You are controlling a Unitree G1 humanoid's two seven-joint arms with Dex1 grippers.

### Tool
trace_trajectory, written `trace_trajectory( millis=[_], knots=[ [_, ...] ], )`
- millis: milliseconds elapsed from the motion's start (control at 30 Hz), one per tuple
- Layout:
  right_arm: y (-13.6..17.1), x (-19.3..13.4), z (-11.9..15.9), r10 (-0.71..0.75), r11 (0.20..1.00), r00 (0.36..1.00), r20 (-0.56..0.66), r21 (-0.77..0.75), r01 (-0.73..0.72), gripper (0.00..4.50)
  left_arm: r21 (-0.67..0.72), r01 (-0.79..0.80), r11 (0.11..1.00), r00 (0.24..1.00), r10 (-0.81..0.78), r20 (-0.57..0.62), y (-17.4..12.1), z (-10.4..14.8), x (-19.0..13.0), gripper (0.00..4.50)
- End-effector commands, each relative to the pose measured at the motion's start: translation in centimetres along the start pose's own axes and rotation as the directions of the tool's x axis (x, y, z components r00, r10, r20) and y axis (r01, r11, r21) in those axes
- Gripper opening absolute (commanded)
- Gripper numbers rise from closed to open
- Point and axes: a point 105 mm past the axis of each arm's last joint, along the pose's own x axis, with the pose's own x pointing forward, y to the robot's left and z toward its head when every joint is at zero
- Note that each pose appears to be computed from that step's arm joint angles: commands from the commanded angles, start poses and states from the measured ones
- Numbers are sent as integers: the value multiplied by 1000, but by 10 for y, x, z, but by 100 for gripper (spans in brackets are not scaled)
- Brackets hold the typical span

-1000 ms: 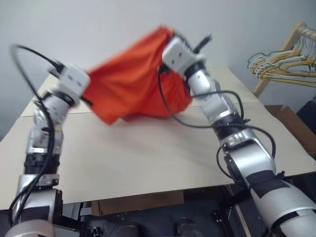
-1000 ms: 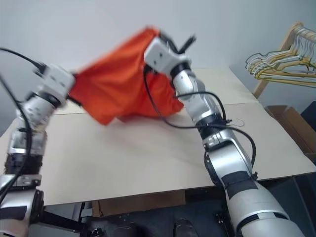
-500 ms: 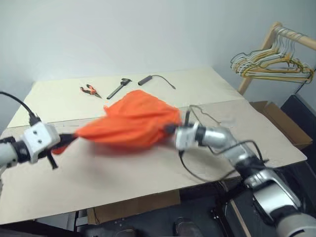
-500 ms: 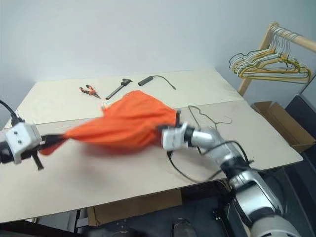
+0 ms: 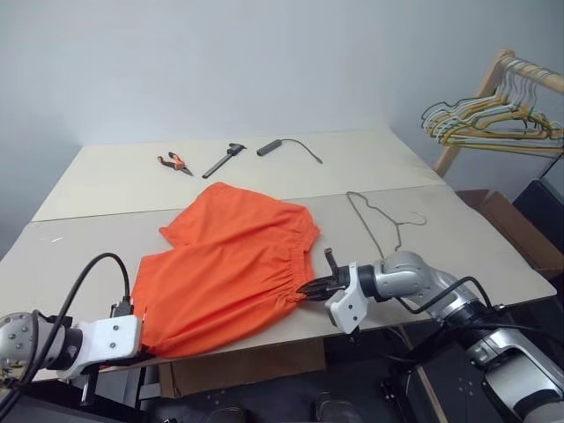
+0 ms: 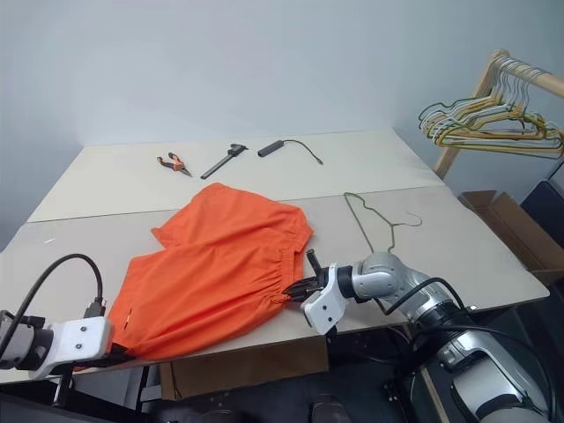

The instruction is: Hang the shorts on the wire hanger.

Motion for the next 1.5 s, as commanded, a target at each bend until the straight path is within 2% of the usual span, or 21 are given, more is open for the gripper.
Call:
trace_trajectory(
  millis=[33, 100, 300, 433, 467, 500, 567, 633, 767, 833, 933, 1033, 1100, 1200, 1267, 1500],
  knots=[
    [-5, -6, -1, 9, 1000, 1000, -7, 6, -9, 28, 14, -46, 999, 999, 46, 4, 10, 5, 1, 22],
    [-4, -7, -3, 25, 1000, 1000, -19, 11, -25, 83, 18, -76, 997, 997, 76, 30, 17, 8, 2, 63],
    [2, -32, -5, 114, 991, 992, -46, 75, -111, 297, 18, -11, 1000, 1000, 11, 11, 17, 9, -15, 260],
    [-9, -61, -8, 76, 976, 994, -80, 212, -57, 438, -10, -45, 999, 989, 46, 143, 29, 28, -40, 392],
    [-19, -67, -13, 12, 965, 994, -109, 263, 17, 450, -15, -73, 997, 979, 74, 192, 34, 34, -45, 427],
    [-28, -73, -19, -57, 945, 988, -144, 310, 99, 450, -21, -103, 994, 966, 105, 236, 40, 39, -48, 447],
    [-45, -84, -37, -166, 870, 950, -266, 414, 268, 450, -33, -175, 984, 931, 177, 318, 54, 49, -49, 447],
    [-53, -96, -57, -194, 728, 905, -379, 563, 392, 450, -74, -247, 966, 877, 255, 408, 69, 61, -45, 447],
    [-71, -121, -93, -289, 405, 736, -612, 619, 673, 450, -95, -314, 944, 754, 309, 579, 85, 96, -35, 447],
    [-69, -130, -106, -261, 262, 674, -691, 621, 739, 450, -101, -324, 941, 696, 310, 648, 89, 114, -32, 447],
    [-58, -136, -123, -176, 138, 609, -773, 593, 793, 450, -83, -275, 958, 652, 249, 716, 86, 131, -28, 447],
    [-46, -136, -138, -69, -39, 588, -806, 591, 805, 450, -75, -231, 970, 611, 205, 765, 85, 144, -26, 447],
    [-37, -136, -145, -3, -91, 582, -813, 579, 810, 450, -47, -216, 975, 619, 174, 766, 83, 146, -23, 447],
    [-23, -128, -149, 64, -105, 607, -792, 600, 793, 450, -28, -210, 977, 634, 158, 757, 82, 147, -18, 447],
    [-16, -126, -153, 93, -114, 599, -795, 590, 800, 450, -21, -213, 977, 644, 157, 749, 82, 147, -14, 447],
    [-2, -107, -160, 138, -82, 631, -763, 626, 775, 450, -4, -201, 980, 666, 139, 733, 77, 144, -6, 447]
  ],
)
